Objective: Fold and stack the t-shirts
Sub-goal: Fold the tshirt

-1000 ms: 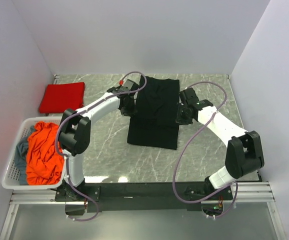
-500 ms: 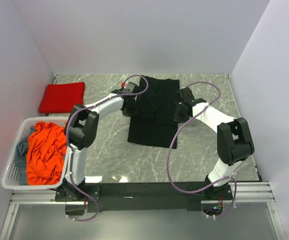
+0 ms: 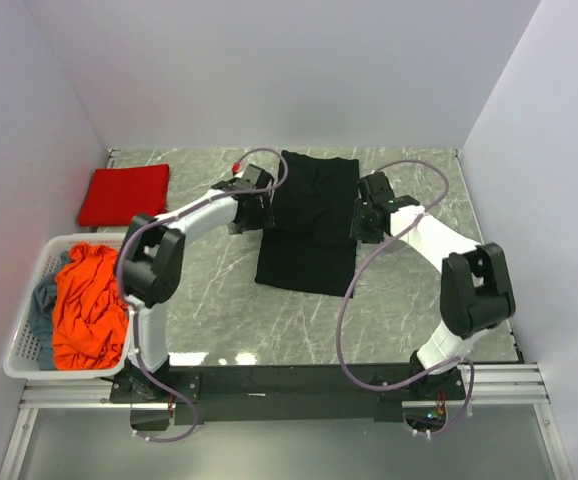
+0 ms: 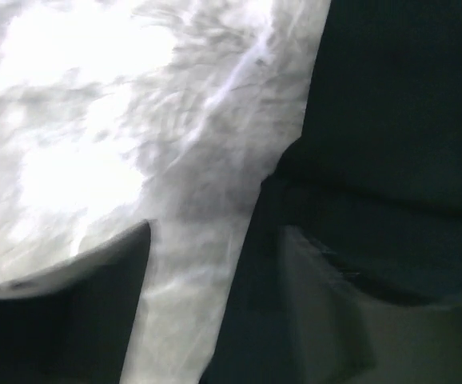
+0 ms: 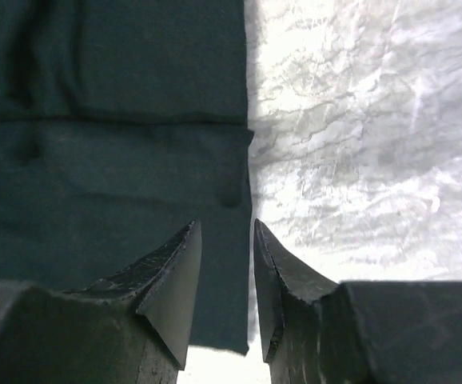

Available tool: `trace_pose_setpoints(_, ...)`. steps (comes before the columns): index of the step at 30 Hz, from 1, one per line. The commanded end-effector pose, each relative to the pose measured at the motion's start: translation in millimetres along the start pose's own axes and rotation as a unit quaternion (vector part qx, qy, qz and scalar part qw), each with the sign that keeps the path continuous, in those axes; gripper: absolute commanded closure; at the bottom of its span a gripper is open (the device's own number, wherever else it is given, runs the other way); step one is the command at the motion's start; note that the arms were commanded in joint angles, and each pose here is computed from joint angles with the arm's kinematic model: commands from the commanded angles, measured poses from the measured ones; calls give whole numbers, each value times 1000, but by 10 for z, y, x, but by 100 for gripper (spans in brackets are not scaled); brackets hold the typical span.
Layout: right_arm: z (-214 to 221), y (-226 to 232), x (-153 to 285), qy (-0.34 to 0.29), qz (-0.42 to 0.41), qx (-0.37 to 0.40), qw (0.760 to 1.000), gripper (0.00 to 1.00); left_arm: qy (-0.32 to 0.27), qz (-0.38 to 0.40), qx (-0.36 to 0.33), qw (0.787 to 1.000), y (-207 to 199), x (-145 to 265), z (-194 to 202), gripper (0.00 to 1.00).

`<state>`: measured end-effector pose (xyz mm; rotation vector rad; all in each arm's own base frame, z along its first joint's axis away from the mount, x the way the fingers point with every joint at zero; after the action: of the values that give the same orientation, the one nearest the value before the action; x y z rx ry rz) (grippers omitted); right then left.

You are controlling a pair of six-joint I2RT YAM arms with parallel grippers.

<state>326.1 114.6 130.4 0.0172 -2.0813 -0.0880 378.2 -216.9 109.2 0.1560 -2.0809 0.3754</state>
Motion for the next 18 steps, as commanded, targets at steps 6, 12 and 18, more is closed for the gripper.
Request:
trace_pose_setpoints(6, -216, 433, 630, -114, -126, 15, 985, 67, -56, 46, 59, 996, 49, 967, 16, 21)
trace_pose_setpoints(12, 27, 806, 384, -99, -178, 36, 978, 81, -14, 101, 38, 994, -155, 1006, 629, 54)
trace_pose_setpoints(18, 157, 1046, 61, -79, -202, 47, 975, 86, 7, 88, 0, 996, -338, 782, 1003, 68)
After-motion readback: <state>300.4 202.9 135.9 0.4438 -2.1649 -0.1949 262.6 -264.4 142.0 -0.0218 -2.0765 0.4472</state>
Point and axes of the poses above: each gripper's point midway between its finger pads, its own x axis back along the fingers, its own y axis along the line the jaws close on, z = x × y, the point moved 7 cm from there along x, back along the fingers, and after that the axes turned 9 degrees about x, right-handed, at the moved point
